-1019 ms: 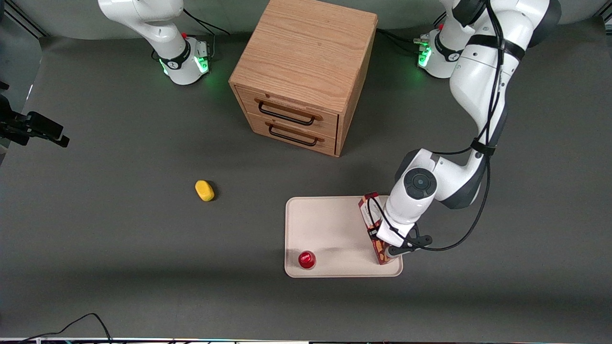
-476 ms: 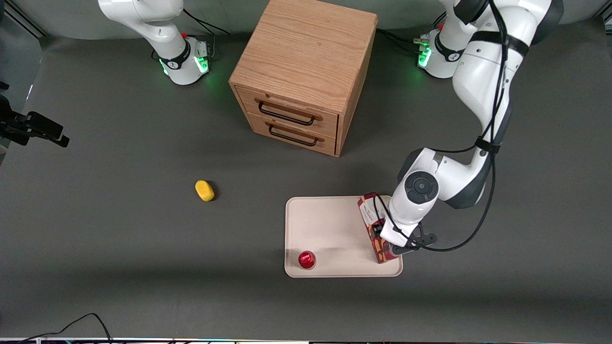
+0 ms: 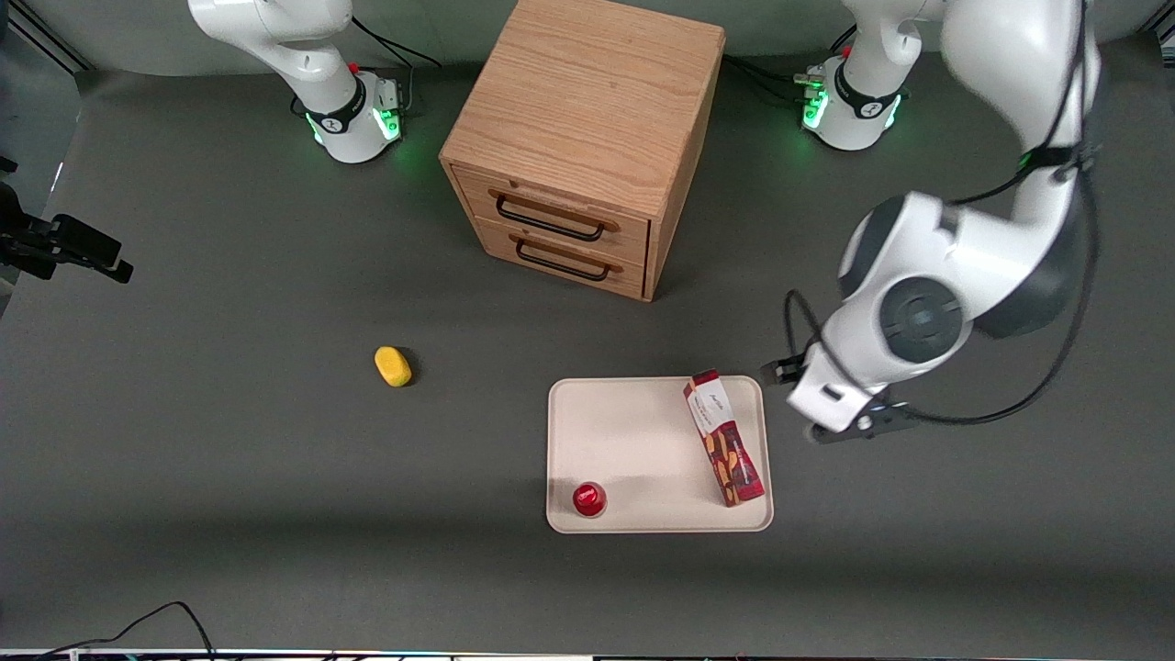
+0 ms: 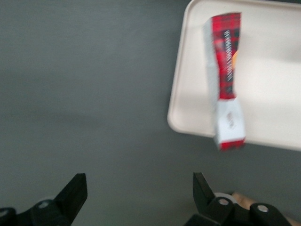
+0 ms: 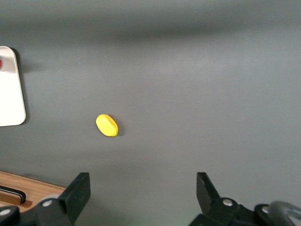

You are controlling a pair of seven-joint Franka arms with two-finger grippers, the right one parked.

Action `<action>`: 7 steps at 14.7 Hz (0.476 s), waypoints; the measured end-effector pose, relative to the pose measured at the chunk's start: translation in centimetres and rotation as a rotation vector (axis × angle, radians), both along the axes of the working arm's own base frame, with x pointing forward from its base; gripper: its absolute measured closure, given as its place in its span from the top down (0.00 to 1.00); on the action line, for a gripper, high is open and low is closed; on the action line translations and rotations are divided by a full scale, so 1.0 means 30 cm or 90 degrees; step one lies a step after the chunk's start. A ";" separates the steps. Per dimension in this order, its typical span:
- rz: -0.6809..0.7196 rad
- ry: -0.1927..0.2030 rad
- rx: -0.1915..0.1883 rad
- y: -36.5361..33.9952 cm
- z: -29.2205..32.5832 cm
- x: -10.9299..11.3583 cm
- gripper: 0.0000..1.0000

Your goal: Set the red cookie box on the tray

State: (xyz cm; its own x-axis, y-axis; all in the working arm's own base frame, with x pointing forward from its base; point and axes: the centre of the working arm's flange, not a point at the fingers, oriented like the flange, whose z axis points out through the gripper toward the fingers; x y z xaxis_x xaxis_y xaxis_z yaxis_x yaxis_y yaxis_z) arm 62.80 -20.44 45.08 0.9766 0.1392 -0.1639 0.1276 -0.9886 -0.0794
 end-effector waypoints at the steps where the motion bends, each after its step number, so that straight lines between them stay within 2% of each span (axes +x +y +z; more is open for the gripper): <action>1: -0.010 0.006 -0.002 0.059 0.062 -0.017 1.00; 4: -0.021 0.008 -0.022 0.234 0.184 -0.080 1.00; 7: -0.036 0.001 -0.030 0.459 0.262 -0.173 1.00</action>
